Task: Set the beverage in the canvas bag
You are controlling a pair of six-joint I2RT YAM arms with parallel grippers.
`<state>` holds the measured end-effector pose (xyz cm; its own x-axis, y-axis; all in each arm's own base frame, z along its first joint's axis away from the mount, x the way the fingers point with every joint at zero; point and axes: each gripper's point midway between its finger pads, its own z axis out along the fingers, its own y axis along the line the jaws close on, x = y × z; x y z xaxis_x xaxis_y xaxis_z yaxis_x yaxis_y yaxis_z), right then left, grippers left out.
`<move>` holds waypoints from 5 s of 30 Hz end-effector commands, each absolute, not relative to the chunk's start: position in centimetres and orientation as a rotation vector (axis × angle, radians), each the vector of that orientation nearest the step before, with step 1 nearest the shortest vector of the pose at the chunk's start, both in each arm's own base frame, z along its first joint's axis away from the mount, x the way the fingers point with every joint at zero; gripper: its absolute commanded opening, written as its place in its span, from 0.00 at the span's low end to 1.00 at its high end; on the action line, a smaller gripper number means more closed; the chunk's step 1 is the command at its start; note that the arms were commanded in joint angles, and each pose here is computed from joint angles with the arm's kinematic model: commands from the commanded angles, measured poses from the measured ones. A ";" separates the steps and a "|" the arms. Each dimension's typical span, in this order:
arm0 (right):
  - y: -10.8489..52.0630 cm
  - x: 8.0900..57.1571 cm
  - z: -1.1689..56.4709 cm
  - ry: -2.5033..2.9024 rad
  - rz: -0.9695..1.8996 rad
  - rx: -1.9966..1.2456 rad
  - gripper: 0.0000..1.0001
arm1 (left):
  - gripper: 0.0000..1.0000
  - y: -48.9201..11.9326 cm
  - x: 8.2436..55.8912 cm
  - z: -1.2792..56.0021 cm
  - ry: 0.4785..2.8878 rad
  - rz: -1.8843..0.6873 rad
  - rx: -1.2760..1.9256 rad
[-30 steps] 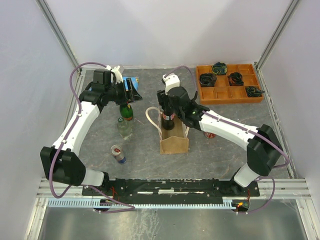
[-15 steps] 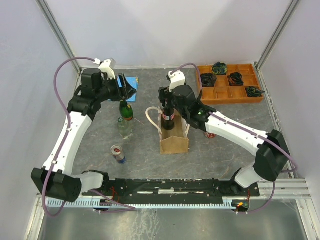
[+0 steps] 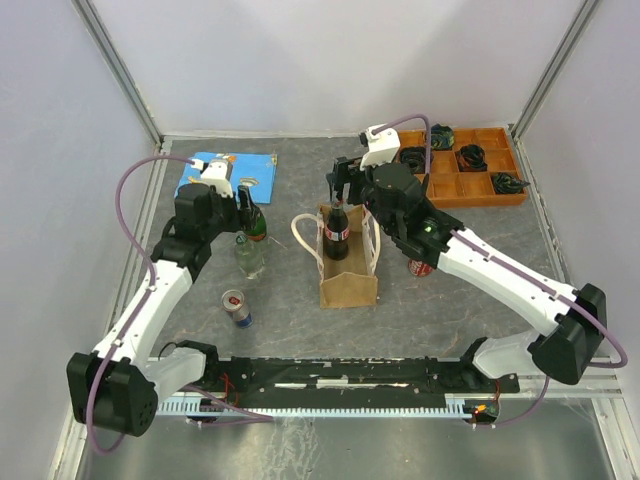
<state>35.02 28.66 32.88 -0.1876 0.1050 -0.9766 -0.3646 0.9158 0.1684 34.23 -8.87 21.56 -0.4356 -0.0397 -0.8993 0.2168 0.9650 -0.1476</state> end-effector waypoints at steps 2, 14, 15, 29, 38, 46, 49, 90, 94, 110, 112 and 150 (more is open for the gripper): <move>27.3 34.3 35.7 1.664 0.433 -0.134 0.83 | 0.76 -8.0 36.6 25.3 1.737 -0.203 0.158; 26.6 34.1 35.4 1.680 0.415 -0.109 0.83 | 0.76 -7.6 39.2 21.1 1.736 -0.152 0.138; 26.5 34.1 35.4 1.680 0.411 -0.107 0.83 | 0.76 -7.7 39.4 20.7 1.742 -0.151 0.139; 25.9 34.1 35.3 1.690 0.384 -0.095 0.83 | 0.64 -7.9 40.3 18.1 1.760 -0.150 0.150; 26.0 34.3 34.9 1.700 0.376 -0.093 0.83 | 0.38 -8.1 39.7 16.4 1.790 -0.159 0.162; 26.0 34.4 34.7 1.703 0.370 -0.090 0.83 | 0.03 -8.3 40.1 17.8 1.769 -0.175 0.163; 25.8 34.3 34.6 1.703 0.367 -0.084 0.83 | 0.03 -8.7 40.5 19.4 1.742 -0.195 0.165; 24.5 33.9 35.1 1.681 0.354 -0.051 0.99 | 0.03 -16.9 36.8 41.4 1.383 -0.600 0.390; 24.3 33.8 35.0 1.681 0.350 -0.041 0.99 | 0.03 -17.9 35.7 44.5 1.332 -0.646 0.398; 22.9 33.3 35.4 1.666 0.327 -0.006 0.99 | 0.03 -22.2 29.8 50.4 1.225 -0.800 0.530; 22.9 33.3 35.4 1.665 0.327 -0.005 0.99 | 0.03 -22.9 29.2 49.9 1.238 -0.830 0.540; 17.7 31.8 36.5 1.627 0.185 0.110 0.99 | 0.03 -31.4 25.2 35.6 1.415 -0.978 0.694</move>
<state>32.49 18.92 35.46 -0.0969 0.1750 -0.9798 -0.0664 0.9811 0.1818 24.44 -30.25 28.94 -0.3112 0.0378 -0.9496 0.8298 0.4979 -0.2521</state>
